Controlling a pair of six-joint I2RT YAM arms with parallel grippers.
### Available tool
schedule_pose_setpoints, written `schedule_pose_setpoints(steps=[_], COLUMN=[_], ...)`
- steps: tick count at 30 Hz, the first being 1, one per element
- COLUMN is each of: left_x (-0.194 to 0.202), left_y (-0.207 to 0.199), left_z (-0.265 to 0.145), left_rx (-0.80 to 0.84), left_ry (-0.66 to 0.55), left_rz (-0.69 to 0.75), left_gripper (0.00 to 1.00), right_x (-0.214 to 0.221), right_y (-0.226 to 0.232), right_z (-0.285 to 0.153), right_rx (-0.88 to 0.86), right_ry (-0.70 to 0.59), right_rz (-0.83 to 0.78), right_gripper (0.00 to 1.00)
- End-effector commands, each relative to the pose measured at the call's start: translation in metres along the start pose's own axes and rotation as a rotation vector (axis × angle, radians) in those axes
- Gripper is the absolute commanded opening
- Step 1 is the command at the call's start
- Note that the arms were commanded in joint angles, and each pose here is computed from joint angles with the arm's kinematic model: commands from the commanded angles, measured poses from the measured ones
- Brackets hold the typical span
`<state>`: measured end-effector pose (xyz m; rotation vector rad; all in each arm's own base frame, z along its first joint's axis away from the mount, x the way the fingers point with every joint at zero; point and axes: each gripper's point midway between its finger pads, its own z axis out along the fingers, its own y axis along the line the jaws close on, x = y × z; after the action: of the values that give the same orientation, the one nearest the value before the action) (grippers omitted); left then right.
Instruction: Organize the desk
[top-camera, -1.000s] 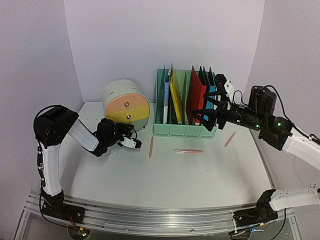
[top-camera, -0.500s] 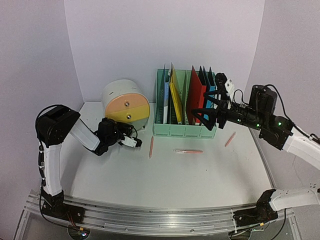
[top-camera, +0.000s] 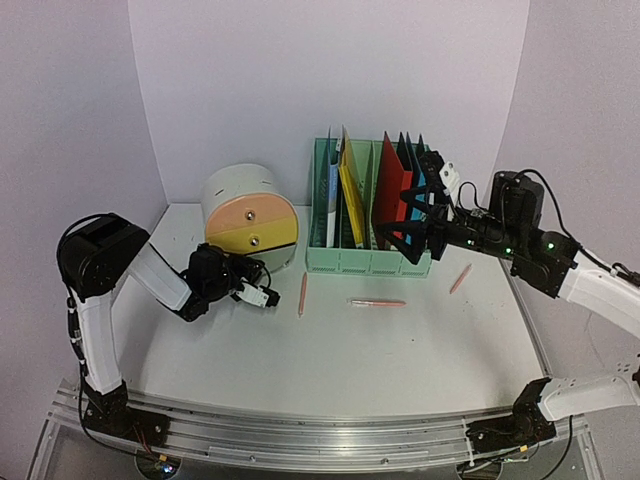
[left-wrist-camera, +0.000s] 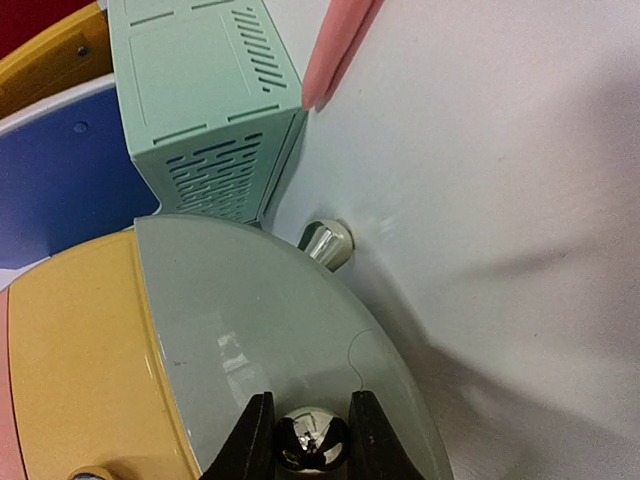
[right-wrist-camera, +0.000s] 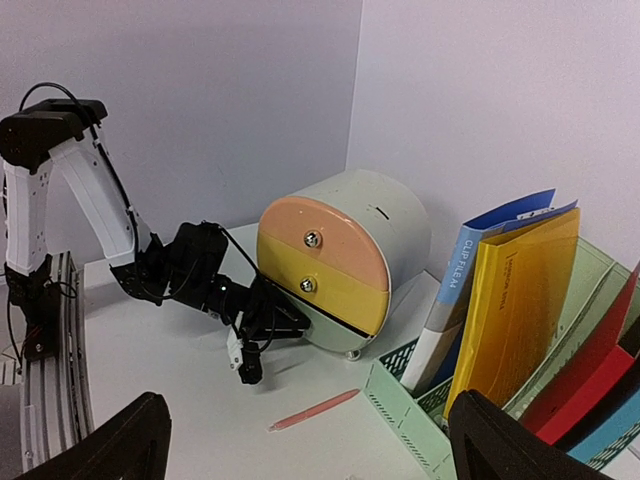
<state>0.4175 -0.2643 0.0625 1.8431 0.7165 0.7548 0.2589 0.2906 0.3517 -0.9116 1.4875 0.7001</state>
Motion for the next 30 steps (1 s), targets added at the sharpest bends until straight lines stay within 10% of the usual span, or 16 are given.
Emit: schedule_pose_setpoints(steps=[1,16,21,30], left_x=[-0.025,-0.041,-0.057,-0.059], left_y=[0.003,0.011,-0.005,-0.013], left_z=[-0.014,-0.010,-0.030,-0.030], left_rx=[0.017,0.211,0.220,0.238], left_ry=[-0.069,-0.040,-0.101,-0.102], left_rz=[-0.012,-0.340,-0.222,-0.219], left_gripper=[0.09,0.08,0.05,0.04], right_x=[-0.021,-0.016,-0.013,0.028], right_y=[0.002,0.001,0.000,-0.024], right_z=[0.001,0.004,0.007,0.109], right_rx=[-0.021,-0.019,-0.017,0.068], right_ry=[-0.049,-0.039,-0.033,0.093], right_rz=[0.001,0.017,0.018,0.287], right_gripper=[0.98,0.98,0.98,0.82])
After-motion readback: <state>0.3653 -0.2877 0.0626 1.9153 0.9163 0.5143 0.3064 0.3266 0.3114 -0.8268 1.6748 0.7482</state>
